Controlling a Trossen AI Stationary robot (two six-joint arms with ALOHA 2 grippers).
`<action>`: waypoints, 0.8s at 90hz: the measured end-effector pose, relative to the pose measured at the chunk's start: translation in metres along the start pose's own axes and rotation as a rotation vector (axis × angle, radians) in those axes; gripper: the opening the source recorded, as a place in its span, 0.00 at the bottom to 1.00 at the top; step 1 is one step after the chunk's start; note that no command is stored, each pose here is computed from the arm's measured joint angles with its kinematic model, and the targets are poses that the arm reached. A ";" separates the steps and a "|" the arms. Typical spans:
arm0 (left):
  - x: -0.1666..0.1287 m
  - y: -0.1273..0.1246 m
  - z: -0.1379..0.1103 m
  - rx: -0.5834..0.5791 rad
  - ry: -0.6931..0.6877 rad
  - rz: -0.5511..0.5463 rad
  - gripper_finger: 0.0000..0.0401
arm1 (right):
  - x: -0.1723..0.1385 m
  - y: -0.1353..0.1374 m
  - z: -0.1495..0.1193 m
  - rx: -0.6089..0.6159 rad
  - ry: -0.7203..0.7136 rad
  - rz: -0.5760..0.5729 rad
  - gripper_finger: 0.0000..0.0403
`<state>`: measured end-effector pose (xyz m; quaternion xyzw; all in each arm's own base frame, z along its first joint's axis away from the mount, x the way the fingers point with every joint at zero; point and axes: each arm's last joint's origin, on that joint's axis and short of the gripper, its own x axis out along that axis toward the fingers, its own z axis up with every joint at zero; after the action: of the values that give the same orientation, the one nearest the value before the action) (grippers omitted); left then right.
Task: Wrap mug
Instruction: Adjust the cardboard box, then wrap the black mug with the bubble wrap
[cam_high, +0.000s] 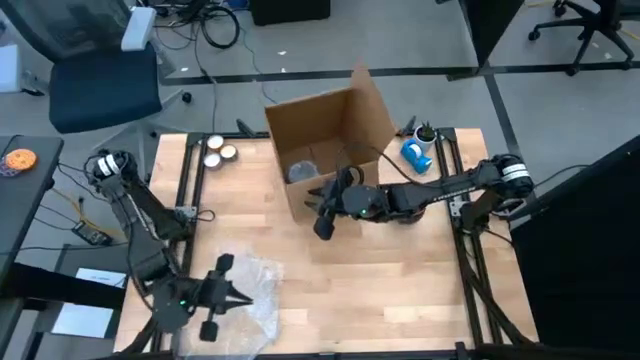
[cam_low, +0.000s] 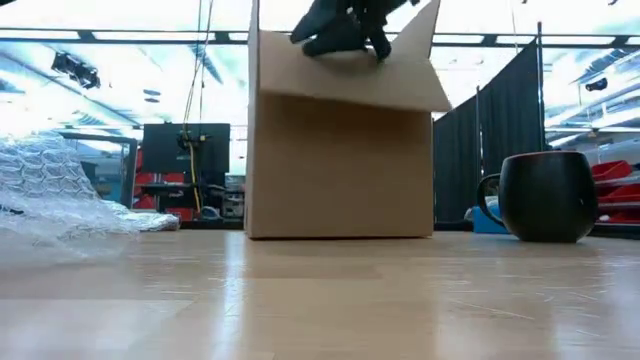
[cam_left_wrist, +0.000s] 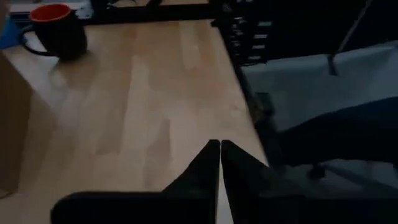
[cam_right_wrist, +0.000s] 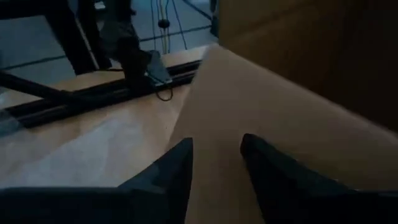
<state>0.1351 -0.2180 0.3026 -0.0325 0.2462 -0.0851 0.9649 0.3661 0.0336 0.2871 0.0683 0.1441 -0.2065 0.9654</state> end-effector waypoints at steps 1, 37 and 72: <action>-0.002 -0.001 0.000 -0.002 0.004 -0.004 0.00 | 0.000 -0.001 -0.002 0.002 -0.001 0.001 0.30; -0.001 -0.012 -0.038 -0.041 0.221 -0.029 0.00 | -0.034 0.053 -0.025 -0.024 -0.107 0.198 0.27; 0.044 -0.018 -0.069 0.215 0.359 0.004 0.16 | -0.092 0.115 -0.056 -0.019 -0.142 0.180 0.24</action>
<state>0.1376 -0.2449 0.2232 0.0867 0.4037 -0.1136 0.9036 0.3195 0.1832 0.2704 0.0571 0.0704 -0.1221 0.9884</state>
